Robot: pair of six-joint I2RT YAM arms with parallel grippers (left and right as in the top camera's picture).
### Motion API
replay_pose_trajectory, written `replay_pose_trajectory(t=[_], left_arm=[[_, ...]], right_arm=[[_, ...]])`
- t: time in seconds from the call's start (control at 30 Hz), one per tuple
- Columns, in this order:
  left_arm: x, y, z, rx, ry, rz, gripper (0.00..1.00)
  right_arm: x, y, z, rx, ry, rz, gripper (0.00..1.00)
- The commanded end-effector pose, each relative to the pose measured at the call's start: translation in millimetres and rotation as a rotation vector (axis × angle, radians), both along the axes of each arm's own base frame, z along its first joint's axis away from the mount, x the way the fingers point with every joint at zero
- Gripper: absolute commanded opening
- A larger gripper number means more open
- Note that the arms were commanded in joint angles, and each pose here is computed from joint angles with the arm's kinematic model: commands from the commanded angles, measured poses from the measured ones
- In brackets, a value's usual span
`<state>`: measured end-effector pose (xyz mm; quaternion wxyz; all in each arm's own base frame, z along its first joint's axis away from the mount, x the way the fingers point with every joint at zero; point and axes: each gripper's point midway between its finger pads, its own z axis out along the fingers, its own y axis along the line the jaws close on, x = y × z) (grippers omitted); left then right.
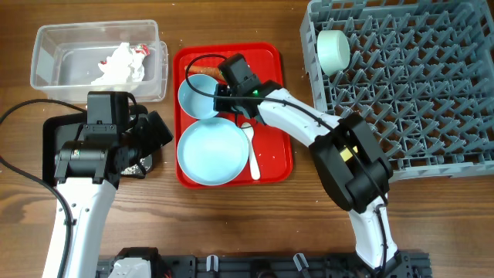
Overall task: Sort waste into correct bins and load items into the dishwasher rack
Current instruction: 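Grasp the light-blue bowl with the right gripper and lift it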
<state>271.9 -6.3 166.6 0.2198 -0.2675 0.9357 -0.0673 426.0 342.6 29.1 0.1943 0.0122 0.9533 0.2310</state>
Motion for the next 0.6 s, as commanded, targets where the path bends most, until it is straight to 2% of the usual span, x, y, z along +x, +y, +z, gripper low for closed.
replay_pose_trajectory(t=[0.0, 0.03, 0.1, 0.2, 0.23, 0.33, 0.37, 0.4, 0.47, 0.57], left_arm=[[2, 4, 0, 0.021, -0.001, 0.003, 1.00], [2, 4, 0, 0.021, -0.001, 0.003, 1.00], [2, 4, 0, 0.020, -0.002, 0.003, 1.00], [2, 4, 0, 0.020, -0.001, 0.003, 1.00], [2, 4, 0, 0.021, -0.002, 0.003, 1.00], [2, 4, 0, 0.021, -0.001, 0.003, 1.00], [2, 4, 0, 0.021, -0.001, 0.003, 1.00], [2, 4, 0, 0.021, -0.001, 0.003, 1.00], [2, 4, 0, 0.021, -0.001, 0.003, 1.00], [2, 4, 0, 0.021, -0.002, 0.003, 1.00]], right_arm=[[24, -17, 76, 0.000, -0.149, 0.033, 0.04], [24, -28, 107, -0.012, -0.195, 0.057, 0.04], [21, -48, 142, -0.032, -0.240, 0.070, 0.04], [8, -125, 195, -0.163, -0.273, -0.052, 0.04], [-3, -172, 214, -0.268, -0.281, -0.146, 0.04], [-27, -260, 232, -0.536, -0.264, -0.357, 0.04], [-42, -298, 238, -0.685, -0.243, -0.475, 0.04], [-66, -338, 244, -0.912, -0.209, -0.570, 0.04], [-83, -362, 246, -1.091, -0.180, -0.610, 0.04], [-84, -377, 246, -1.302, -0.172, -0.582, 0.04]])
